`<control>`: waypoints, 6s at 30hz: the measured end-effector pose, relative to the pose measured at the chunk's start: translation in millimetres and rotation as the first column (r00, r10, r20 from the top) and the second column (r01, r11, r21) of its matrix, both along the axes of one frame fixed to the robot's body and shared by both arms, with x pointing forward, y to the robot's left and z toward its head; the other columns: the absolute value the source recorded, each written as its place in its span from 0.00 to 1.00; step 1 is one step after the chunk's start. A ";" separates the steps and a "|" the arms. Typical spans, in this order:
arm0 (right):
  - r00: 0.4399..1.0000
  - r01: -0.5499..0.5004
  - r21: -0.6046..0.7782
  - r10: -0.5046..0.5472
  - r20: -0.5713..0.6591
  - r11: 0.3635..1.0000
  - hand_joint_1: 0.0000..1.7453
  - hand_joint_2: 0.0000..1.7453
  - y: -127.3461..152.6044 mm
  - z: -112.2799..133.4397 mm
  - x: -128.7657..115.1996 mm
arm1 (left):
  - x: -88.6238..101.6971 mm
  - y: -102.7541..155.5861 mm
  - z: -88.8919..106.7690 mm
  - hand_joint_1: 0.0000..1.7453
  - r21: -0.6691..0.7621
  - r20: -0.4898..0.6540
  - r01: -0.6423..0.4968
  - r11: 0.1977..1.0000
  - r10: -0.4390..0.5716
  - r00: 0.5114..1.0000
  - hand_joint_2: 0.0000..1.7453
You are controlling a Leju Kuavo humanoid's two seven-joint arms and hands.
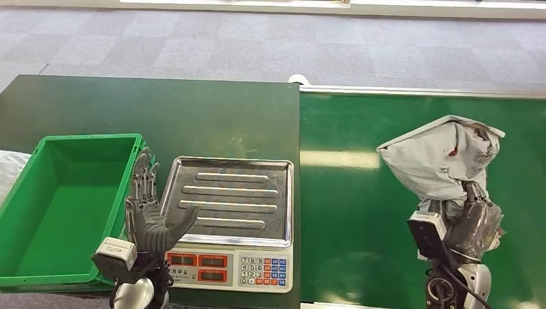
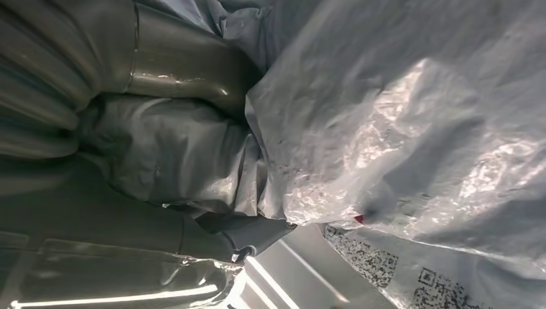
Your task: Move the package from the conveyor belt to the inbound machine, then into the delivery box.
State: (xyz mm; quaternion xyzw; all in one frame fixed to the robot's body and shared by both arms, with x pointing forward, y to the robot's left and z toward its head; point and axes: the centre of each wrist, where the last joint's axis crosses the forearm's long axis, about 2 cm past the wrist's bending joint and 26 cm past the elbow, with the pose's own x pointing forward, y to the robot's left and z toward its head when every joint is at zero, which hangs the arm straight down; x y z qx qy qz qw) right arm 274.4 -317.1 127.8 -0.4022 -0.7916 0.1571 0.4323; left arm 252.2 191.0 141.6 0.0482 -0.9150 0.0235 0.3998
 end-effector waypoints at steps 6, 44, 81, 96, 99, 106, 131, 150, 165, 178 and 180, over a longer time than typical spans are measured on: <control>0.988 -0.123 -0.290 0.143 0.049 0.949 1.00 1.00 28.0 37.9 23.6 | 2.8 2.1 2.4 0.00 -0.061 0.013 -0.028 0.998 0.029 0.999 1.00; 0.490 -0.870 -0.419 0.544 -0.681 0.258 1.00 1.00 232.9 29.0 103.7 | 51.5 -20.9 40.0 0.00 -0.178 0.097 0.099 0.979 -0.083 0.992 1.00; 0.052 -0.611 0.788 0.990 0.128 -0.069 0.00 1.00 169.3 -15.7 79.7 | 50.0 -27.5 21.1 0.00 -0.164 0.031 0.142 0.976 -0.139 0.990 1.00; 0.085 -0.620 0.723 0.889 0.449 -0.305 0.00 1.00 141.9 -13.9 59.3 | 41.7 -25.2 8.7 0.00 0.035 -0.091 0.218 0.975 -0.214 0.973 1.00; 0.125 -0.625 0.720 0.872 0.473 -0.301 0.00 1.00 132.9 -19.4 54.3 | 40.4 -29.8 5.4 0.00 0.124 -0.137 0.264 0.956 -0.247 0.959 1.00; 0.206 -0.632 0.737 0.866 0.456 -0.238 0.00 1.00 113.8 -28.6 41.0 | 48.2 -36.5 -0.1 0.00 0.323 -0.274 0.285 0.902 -0.200 0.941 1.00; 0.291 -0.621 0.768 0.864 0.410 -0.156 0.00 1.00 101.0 -41.4 29.2 | 64.9 -45.8 -25.3 0.00 0.630 -0.499 0.357 0.690 0.008 0.867 1.00; 0.320 -0.595 0.780 0.834 0.450 -0.193 0.00 1.00 99.6 -46.6 23.1 | 73.9 -55.4 -29.5 1.00 0.655 -0.461 0.354 0.667 -0.017 0.887 1.00; 0.337 -0.571 0.786 0.806 0.487 -0.236 0.00 1.00 101.3 -47.6 20.5 | 62.5 -53.0 -29.9 1.00 0.589 -0.247 0.140 0.796 0.012 0.969 1.00; 0.343 -0.562 0.790 0.800 0.493 -0.245 0.00 1.00 98.9 -52.1 15.7 | 53.2 -47.8 -12.8 1.00 0.536 -0.080 0.079 0.841 -0.043 0.996 1.00; 0.345 -0.562 0.790 0.799 0.492 -0.244 0.00 1.00 98.7 -52.5 15.3 | 52.6 -44.8 -5.6 1.00 0.527 -0.027 0.049 0.848 -0.041 0.999 1.00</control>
